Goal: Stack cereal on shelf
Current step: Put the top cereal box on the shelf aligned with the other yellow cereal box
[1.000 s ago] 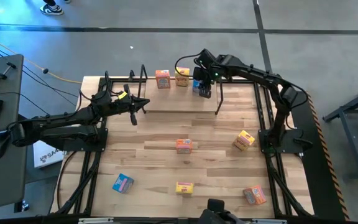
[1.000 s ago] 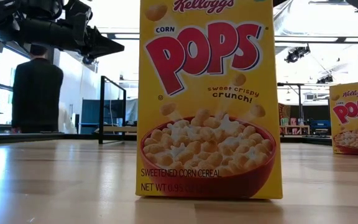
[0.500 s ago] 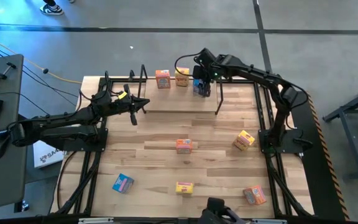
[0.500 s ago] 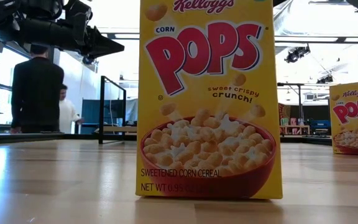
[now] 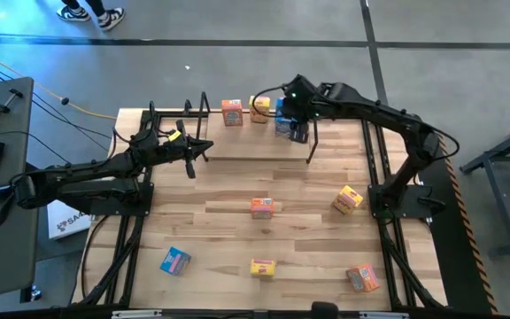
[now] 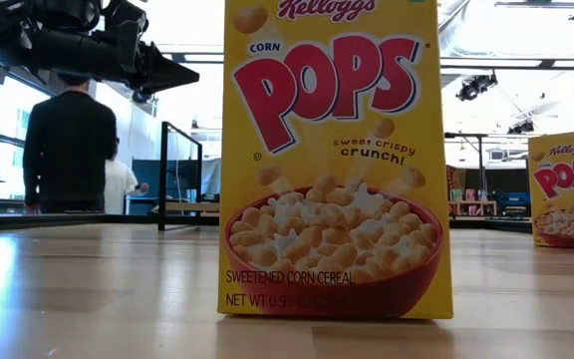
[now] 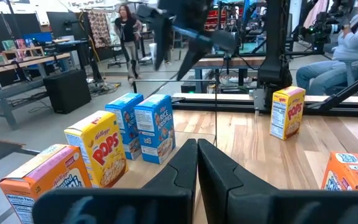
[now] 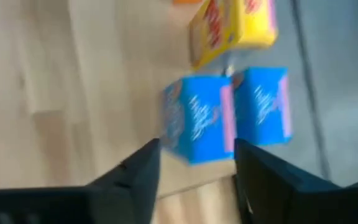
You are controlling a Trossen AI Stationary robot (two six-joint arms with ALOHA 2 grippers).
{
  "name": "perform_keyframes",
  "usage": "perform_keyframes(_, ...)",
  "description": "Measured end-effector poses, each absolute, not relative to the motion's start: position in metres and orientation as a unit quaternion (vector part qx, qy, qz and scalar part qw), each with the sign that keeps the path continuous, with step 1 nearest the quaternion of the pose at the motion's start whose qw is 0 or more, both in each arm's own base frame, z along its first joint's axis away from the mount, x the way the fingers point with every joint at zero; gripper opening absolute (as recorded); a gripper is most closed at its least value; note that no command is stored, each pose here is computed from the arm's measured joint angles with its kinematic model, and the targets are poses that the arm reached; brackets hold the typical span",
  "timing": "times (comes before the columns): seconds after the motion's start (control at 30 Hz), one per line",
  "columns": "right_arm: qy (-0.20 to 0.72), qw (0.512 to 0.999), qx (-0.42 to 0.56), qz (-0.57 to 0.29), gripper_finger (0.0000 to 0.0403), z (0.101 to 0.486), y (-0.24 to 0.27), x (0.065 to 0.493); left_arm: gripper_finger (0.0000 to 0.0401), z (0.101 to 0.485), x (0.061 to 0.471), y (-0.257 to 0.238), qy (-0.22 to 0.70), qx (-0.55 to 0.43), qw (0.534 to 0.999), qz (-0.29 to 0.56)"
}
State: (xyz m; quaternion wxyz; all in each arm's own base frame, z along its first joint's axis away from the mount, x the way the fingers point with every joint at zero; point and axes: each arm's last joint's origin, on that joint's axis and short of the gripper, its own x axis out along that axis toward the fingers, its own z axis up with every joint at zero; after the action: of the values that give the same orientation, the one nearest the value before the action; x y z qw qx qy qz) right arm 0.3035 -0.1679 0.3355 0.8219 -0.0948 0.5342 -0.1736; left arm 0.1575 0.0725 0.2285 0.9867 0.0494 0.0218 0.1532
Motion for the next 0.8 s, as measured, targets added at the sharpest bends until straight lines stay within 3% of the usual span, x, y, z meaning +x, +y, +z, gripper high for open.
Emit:
perform_keyframes(0.13,0.566,0.808,-0.016,-0.162,0.0094,0.325,-0.169,0.296,0.0005,0.228,0.158,0.072,0.022,0.049,0.987,0.153)
perform_keyframes(0.27,0.593,0.789,-0.013,-0.159,0.0011,0.31,-0.171,0.304,0.0005,0.228,0.158,0.073,0.022,0.049,0.987,0.153)
perform_keyframes(0.43,0.616,0.771,-0.014,-0.164,0.0026,0.294,-0.177,0.312,0.0005,0.228,0.158,0.072,0.022,0.049,0.987,0.153)
perform_keyframes(0.8,0.598,0.783,-0.014,-0.171,0.0006,0.29,-0.181,0.32,0.0005,0.228,0.157,0.072,0.022,0.049,0.987,0.153)
